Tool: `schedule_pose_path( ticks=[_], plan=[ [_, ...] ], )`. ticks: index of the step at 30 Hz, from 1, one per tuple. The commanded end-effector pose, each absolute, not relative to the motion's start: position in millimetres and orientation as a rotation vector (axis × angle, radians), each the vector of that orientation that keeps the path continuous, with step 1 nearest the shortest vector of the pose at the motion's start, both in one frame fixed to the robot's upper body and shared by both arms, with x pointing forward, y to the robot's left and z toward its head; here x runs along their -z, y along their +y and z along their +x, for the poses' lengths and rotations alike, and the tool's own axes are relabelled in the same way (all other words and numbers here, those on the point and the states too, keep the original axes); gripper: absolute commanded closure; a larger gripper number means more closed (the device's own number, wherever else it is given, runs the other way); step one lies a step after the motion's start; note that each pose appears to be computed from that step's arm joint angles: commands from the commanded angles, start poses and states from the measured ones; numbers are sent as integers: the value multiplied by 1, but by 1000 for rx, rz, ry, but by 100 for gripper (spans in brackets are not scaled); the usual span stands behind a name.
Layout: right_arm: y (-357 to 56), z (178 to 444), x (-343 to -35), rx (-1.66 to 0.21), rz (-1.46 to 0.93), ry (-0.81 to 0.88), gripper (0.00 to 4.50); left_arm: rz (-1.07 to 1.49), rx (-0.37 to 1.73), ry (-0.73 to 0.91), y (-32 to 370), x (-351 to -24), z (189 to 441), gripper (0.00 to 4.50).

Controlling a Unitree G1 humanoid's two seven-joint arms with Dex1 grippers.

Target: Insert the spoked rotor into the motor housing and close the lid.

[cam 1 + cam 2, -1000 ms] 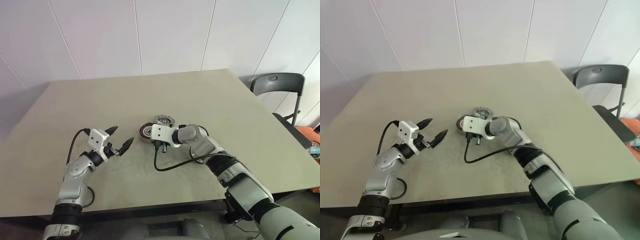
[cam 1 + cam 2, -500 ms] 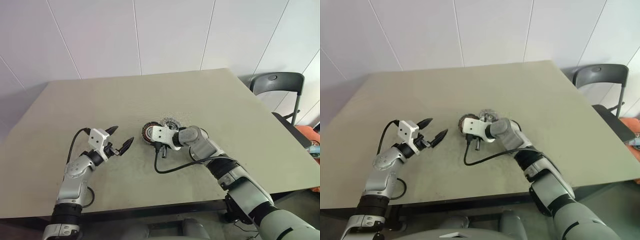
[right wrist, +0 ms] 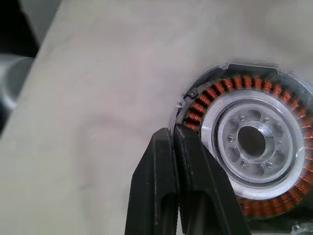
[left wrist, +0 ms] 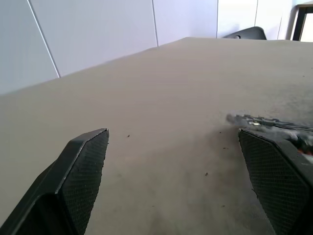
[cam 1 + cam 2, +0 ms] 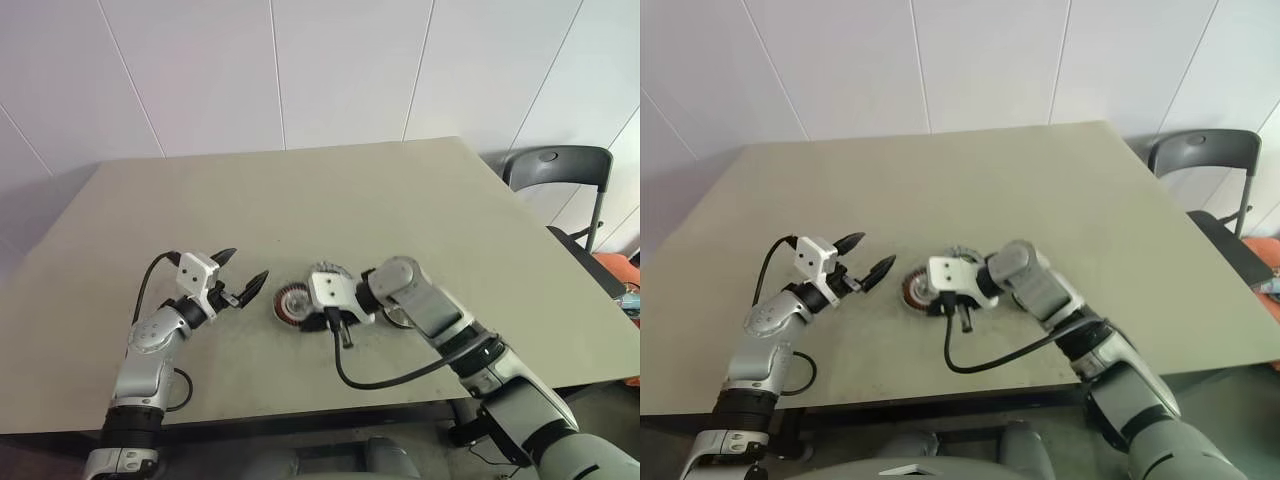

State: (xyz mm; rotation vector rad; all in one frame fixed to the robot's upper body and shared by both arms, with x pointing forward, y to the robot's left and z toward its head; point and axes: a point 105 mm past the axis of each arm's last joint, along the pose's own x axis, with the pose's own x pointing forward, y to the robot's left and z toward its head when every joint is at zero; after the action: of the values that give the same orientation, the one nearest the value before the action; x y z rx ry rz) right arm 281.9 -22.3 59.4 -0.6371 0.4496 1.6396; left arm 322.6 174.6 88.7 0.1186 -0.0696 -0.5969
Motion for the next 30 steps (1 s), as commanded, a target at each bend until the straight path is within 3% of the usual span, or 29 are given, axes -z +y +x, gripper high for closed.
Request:
schedule_pose_path(
  ticks=[1, 2, 5, 10, 16, 30],
  plan=[
    [-15, 282, -67, -1634, -622, 412, 447, 151, 600, -105, 175, -102, 321, 0],
    [-14, 283, -67, -1625, -617, 407, 447, 155, 598, -100, 177, -101, 320, 0],
    [-12, 287, -70, -1604, -618, 385, 379, 163, 592, -86, 182, -100, 318, 0],
    [-3, 299, -86, -1547, -531, 316, 222, 170, 582, -80, 190, -99, 319, 0],
    [-5, 314, -112, -1466, -364, 240, 222, 166, 539, -55, 203, -92, 318, 0],
    [-44, 335, -106, -1298, -346, 275, 222, 46, 325, 24, 239, -55, 299, 0]
  ],
)
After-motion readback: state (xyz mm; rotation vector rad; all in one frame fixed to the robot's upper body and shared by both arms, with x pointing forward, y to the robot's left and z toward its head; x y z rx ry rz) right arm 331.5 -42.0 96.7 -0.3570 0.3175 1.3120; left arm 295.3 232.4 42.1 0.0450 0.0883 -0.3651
